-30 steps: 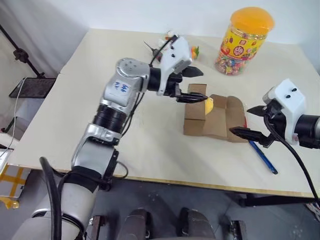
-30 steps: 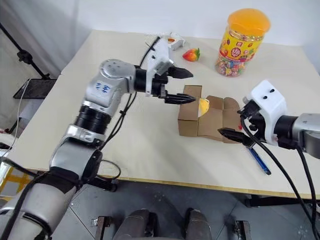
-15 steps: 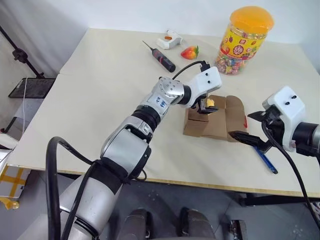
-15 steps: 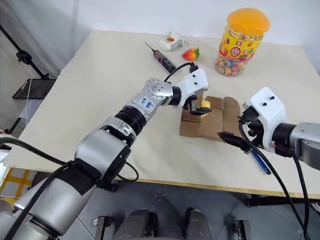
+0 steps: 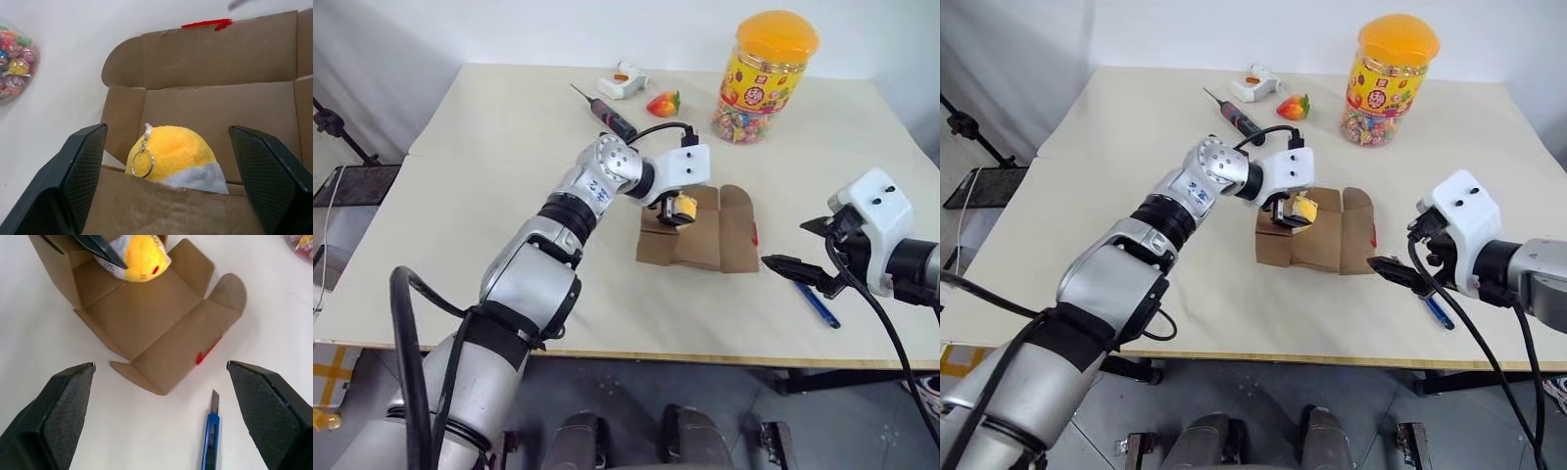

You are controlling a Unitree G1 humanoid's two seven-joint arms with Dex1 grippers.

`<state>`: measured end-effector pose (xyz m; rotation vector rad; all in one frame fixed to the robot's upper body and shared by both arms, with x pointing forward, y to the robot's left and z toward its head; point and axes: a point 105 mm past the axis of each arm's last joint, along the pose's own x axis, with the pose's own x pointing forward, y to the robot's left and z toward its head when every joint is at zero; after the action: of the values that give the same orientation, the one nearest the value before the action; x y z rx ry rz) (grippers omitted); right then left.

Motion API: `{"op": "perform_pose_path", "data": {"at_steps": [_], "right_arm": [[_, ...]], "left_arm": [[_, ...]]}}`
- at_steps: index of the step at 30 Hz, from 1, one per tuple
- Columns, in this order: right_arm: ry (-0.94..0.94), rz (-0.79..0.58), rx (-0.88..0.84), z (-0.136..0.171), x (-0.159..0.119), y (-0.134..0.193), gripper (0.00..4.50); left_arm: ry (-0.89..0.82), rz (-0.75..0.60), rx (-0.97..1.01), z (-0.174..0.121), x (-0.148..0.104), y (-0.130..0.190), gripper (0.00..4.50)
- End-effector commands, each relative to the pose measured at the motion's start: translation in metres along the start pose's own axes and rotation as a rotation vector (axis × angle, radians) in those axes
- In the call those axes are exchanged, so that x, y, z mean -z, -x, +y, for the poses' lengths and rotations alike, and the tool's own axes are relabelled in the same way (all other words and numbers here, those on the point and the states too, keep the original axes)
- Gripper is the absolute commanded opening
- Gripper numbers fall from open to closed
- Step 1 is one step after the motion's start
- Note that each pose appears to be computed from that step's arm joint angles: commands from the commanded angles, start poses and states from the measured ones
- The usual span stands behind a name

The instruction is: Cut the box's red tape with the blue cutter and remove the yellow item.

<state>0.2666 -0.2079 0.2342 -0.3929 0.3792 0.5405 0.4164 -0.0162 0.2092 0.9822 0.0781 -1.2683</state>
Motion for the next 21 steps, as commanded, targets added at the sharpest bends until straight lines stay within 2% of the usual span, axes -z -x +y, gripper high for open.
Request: {"op": "perform_pose_path", "data": {"at_steps": [1,5,9,15,18,21], "right_arm": [[0.041,-0.033,0.014,-0.004,-0.011,0.004,4.50],[0.055,-0.038,-0.009,-0.002,-0.015,0.002,4.50],[0.063,-0.037,-0.018,-0.002,-0.016,0.001,4.50],[0.068,-0.040,-0.029,0.000,-0.017,-0.001,4.50],[0.071,-0.042,-0.032,0.000,-0.018,-0.002,4.50],[0.075,-0.044,-0.027,0.000,-0.019,-0.001,4.50]], "left_arm": [[0.064,0.158,0.134,-0.028,0.054,0.006,4.19],[0.049,0.182,0.267,-0.042,0.069,0.029,4.19],[0.024,0.156,0.371,-0.053,0.065,0.043,4.19],[0.010,0.145,0.104,-0.024,0.054,0.022,4.19],[-0.025,0.181,0.085,-0.023,0.056,0.016,4.19],[-0.124,0.281,0.113,-0.026,0.066,0.014,4.19]]}}
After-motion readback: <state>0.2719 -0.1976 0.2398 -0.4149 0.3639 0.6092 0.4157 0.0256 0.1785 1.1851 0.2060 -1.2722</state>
